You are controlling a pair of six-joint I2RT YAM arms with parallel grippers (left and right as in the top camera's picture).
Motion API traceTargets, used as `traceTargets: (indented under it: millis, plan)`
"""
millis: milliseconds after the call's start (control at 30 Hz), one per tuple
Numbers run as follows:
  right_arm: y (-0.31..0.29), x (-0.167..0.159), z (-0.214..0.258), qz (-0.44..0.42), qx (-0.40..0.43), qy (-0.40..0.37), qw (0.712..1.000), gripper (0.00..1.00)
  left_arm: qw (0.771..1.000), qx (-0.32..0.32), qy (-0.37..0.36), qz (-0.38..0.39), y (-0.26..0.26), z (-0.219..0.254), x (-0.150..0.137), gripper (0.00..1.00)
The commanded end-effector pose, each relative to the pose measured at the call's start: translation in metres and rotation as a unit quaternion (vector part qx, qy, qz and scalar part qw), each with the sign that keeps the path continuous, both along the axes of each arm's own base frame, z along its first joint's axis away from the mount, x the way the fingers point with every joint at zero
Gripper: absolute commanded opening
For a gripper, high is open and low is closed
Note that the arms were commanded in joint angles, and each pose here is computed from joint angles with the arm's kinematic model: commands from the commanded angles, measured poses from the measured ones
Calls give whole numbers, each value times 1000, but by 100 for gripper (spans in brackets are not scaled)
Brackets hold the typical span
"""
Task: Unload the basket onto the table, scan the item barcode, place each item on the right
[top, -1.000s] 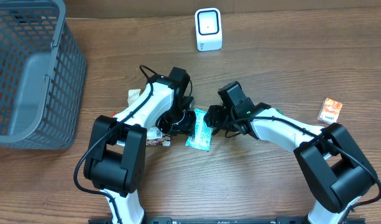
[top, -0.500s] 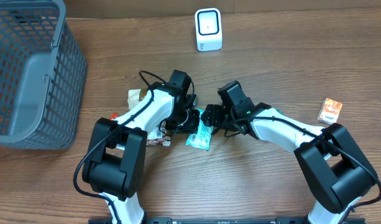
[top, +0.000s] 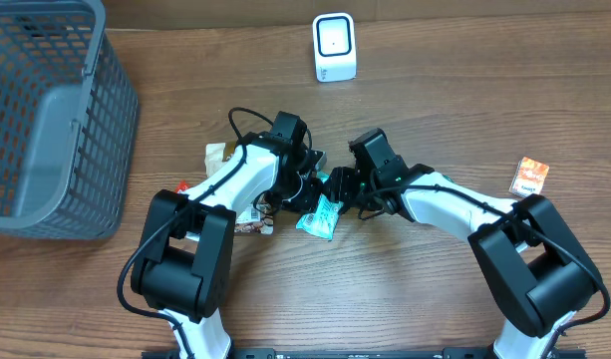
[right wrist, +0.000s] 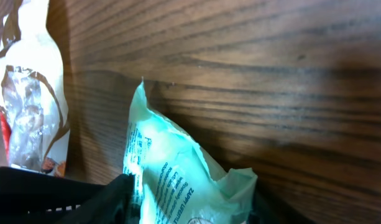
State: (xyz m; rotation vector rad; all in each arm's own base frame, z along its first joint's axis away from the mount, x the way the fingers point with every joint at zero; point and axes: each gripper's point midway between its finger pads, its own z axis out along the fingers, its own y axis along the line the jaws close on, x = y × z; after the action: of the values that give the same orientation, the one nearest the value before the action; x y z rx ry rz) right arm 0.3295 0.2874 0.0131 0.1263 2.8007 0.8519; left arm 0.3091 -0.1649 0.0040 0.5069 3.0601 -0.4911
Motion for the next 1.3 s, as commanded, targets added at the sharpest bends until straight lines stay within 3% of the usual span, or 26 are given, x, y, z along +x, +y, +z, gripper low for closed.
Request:
traceTargets:
  millis: [0, 67, 200, 367, 633, 733, 833, 1133, 1267]
  plan:
    - [6, -22, -20, 22, 15, 55, 998, 49, 999, 28, 3, -35, 11, -23, -7, 4]
    - [9, -25, -17, 29, 27, 63, 997, 44, 999, 28, 3, -35, 11, -23, -7, 4]
    - [10, -27, -17, 33, 30, 66, 997, 21, 999, 28, 2, -35, 11, -23, -7, 4]
    - [11, -26, -16, 59, 27, 46, 997, 4, 999, 28, 2, -34, 11, -23, -6, 4]
    - [16, -22, 13, 127, 36, -28, 991, 4, 999, 39, -3, 4, 23, -4, 15, 4]
    - [31, -35, 45, 215, 85, -76, 970, 4, 994, 78, -27, 65, 45, 7, 41, 6]
    - [36, -42, 63, 247, 111, -94, 958, 4, 992, 78, -31, 92, 53, 15, 50, 6]
    - [34, -41, 85, 247, 124, -113, 954, 4, 988, 73, -67, 119, 65, 66, 66, 8]
    - [28, -41, 90, 247, 135, -105, 954, 4, 979, 58, -99, 172, 76, 100, 77, 11]
